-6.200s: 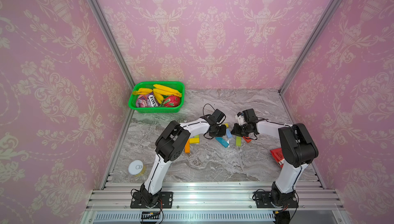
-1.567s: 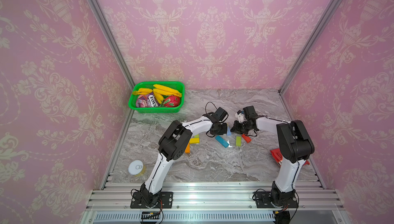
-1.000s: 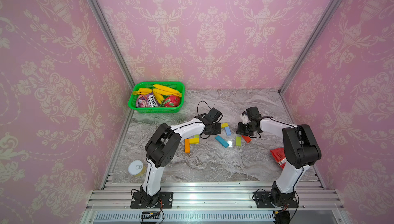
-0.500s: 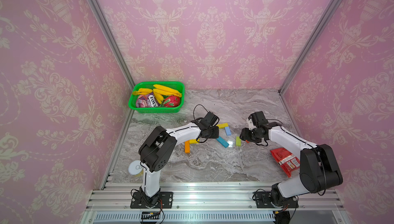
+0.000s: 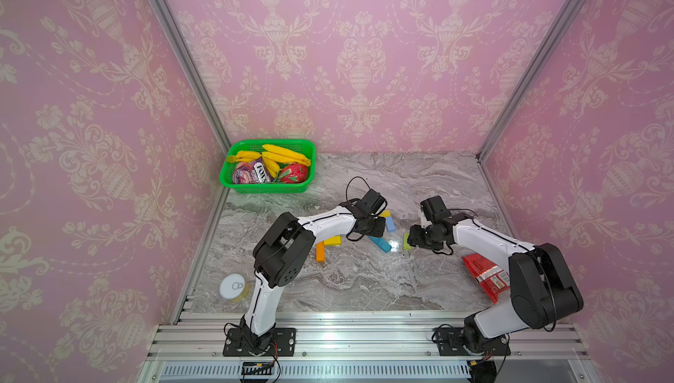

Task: Assemble the letter p with building blocks
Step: Move the building block to the center of the board.

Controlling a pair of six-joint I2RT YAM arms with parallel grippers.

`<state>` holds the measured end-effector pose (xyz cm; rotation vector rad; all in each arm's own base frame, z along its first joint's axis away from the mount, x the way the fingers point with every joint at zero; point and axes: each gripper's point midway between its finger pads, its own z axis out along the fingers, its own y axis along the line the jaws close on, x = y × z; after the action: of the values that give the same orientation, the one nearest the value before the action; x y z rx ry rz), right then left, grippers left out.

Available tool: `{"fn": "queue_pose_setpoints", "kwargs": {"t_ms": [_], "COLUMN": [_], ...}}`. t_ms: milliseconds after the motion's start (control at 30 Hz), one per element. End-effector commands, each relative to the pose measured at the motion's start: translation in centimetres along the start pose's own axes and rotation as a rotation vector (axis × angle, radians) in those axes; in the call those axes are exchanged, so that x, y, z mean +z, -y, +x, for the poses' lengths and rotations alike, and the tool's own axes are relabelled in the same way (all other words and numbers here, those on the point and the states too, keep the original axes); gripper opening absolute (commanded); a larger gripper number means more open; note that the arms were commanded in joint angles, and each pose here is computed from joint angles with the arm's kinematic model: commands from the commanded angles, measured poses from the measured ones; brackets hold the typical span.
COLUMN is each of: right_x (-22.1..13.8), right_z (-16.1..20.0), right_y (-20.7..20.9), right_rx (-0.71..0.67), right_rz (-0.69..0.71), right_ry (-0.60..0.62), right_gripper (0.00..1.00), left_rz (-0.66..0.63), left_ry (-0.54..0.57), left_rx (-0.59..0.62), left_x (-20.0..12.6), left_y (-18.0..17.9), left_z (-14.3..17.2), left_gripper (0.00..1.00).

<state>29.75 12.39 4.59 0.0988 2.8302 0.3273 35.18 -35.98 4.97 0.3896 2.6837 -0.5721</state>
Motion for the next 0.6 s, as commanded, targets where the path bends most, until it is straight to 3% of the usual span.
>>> {"fn": "queue_pose_setpoints", "kwargs": {"t_ms": [0, 100, 567], "right_x": [-0.1, 0.2, 0.7], "right_z": [0.1, 0.0, 0.2], "right_y": [0.4, 0.3, 0.3], "right_rx": [0.003, 0.001, -0.003], "right_rz": [0.033, 0.03, 0.024], "right_ry": [0.005, 0.003, -0.009], "right_gripper": [0.58, 0.58, 0.58], "left_rz": [-0.052, -0.069, -0.165], "left_ry": [-0.039, -0.089, -0.077], "left_rx": [0.053, 0.087, 0.203], "left_x": [-1.0, -0.1, 0.7], "left_y": [-0.6, -0.8, 0.1], "left_z": [1.0, 1.6, 1.3], "left_gripper": [0.42, 0.42, 0.41]}}
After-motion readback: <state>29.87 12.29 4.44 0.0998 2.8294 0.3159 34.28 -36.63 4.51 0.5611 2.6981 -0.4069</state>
